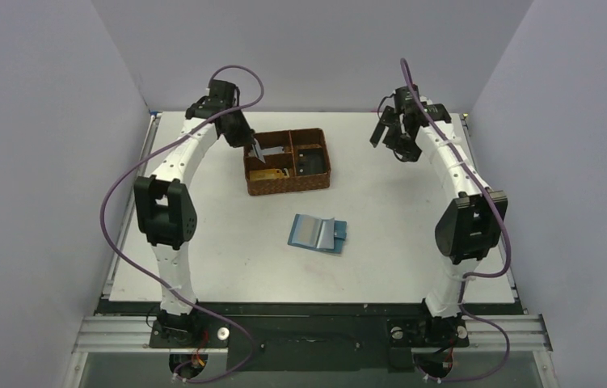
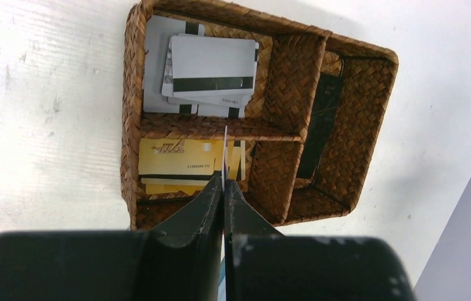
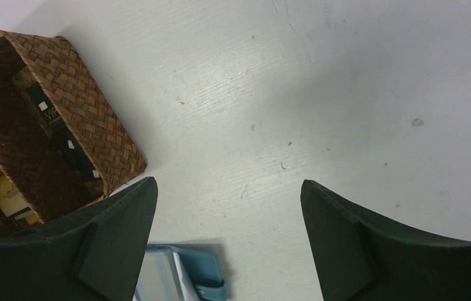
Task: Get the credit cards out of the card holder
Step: Place the credit card in the storage box.
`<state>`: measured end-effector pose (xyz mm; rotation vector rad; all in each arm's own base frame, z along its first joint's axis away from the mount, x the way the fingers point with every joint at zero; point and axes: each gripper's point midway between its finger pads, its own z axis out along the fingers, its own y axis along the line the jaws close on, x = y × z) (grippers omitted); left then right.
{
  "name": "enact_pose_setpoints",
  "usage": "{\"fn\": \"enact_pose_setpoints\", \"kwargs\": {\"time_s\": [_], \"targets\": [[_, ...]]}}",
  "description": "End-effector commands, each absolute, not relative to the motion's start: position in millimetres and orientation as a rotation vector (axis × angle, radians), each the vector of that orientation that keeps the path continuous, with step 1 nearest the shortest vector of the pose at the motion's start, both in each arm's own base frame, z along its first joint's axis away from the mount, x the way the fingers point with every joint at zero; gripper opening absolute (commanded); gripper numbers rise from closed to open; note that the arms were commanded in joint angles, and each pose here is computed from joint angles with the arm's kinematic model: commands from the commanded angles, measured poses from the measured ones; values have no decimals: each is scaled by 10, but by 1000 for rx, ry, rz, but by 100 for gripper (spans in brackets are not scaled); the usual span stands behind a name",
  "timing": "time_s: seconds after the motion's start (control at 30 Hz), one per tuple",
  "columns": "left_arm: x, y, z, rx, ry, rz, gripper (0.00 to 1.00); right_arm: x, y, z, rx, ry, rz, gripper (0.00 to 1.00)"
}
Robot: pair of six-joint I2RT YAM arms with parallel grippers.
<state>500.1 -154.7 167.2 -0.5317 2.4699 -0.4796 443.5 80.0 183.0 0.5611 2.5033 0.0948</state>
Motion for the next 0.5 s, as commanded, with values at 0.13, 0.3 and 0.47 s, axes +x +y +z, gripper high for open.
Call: {"fn": "enact_pose_setpoints", "kwargs": {"time_s": [0.13,0.3,0.47], "targets": [[5334,-1491,1772,-536,2428,-510,0,4600,759,1754,557,2558,52,80],[5491,-1394,1658,-577,2423,-485,0,4747,805,1741,550,2560,67,80],[5647,-1403,1581,-593,2416,-495,0,4769,826,1713,544,2574,73,80]]}}
